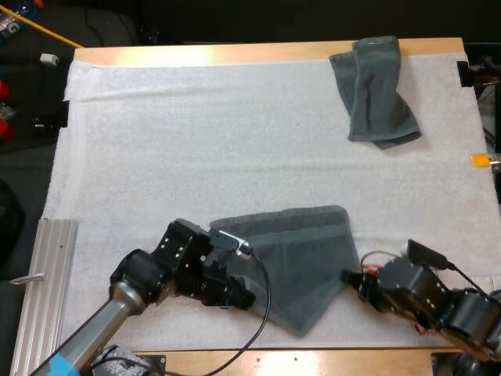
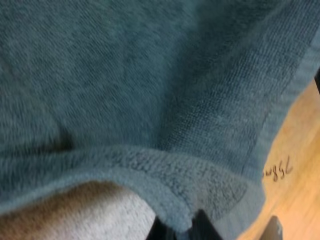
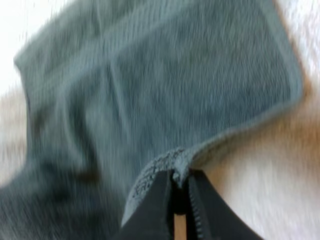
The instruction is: Pick towel from pile, fold and stack
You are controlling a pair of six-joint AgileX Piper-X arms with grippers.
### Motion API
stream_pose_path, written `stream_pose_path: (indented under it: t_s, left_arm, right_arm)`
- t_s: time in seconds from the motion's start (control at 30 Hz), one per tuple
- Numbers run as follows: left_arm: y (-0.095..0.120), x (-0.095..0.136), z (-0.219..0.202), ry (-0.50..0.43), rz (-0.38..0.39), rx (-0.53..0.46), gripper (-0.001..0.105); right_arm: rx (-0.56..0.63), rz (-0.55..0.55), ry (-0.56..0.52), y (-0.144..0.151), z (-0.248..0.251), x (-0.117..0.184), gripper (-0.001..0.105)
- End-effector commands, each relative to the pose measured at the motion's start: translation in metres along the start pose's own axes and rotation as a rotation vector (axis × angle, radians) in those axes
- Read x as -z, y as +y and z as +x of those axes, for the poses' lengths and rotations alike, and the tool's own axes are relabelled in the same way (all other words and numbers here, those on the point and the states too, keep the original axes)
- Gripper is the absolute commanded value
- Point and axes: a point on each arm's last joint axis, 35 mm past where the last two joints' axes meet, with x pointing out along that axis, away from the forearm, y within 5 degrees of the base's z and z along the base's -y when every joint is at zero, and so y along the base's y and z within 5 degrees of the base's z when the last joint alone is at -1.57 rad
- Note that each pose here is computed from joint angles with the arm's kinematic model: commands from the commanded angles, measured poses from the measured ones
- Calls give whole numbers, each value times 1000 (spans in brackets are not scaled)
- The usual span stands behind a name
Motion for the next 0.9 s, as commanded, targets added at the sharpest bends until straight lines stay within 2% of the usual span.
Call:
stream_pose_path:
  t_s: [0.0,0.17,0.4,0.6,0.87]
  left_arm:
    - [-1,-5,1,-11,-3,18,0]
    - [15,-19,4,-59,-65,-23,0]
    - [39,-38,-6,-176,-137,-29,0]
    - [61,-49,-5,-217,-198,-70,0]
    - [73,-54,-9,-285,-207,-190,0]
  right_arm:
    - [-14,22,-18,2,2,-7,0]
    - [-29,95,-37,-1,19,-25,0]
    - [-1,164,-55,-11,44,-43,0]
    - [-13,221,-53,-21,64,-57,0]
    - [-23,264,-49,-31,79,-67,0]
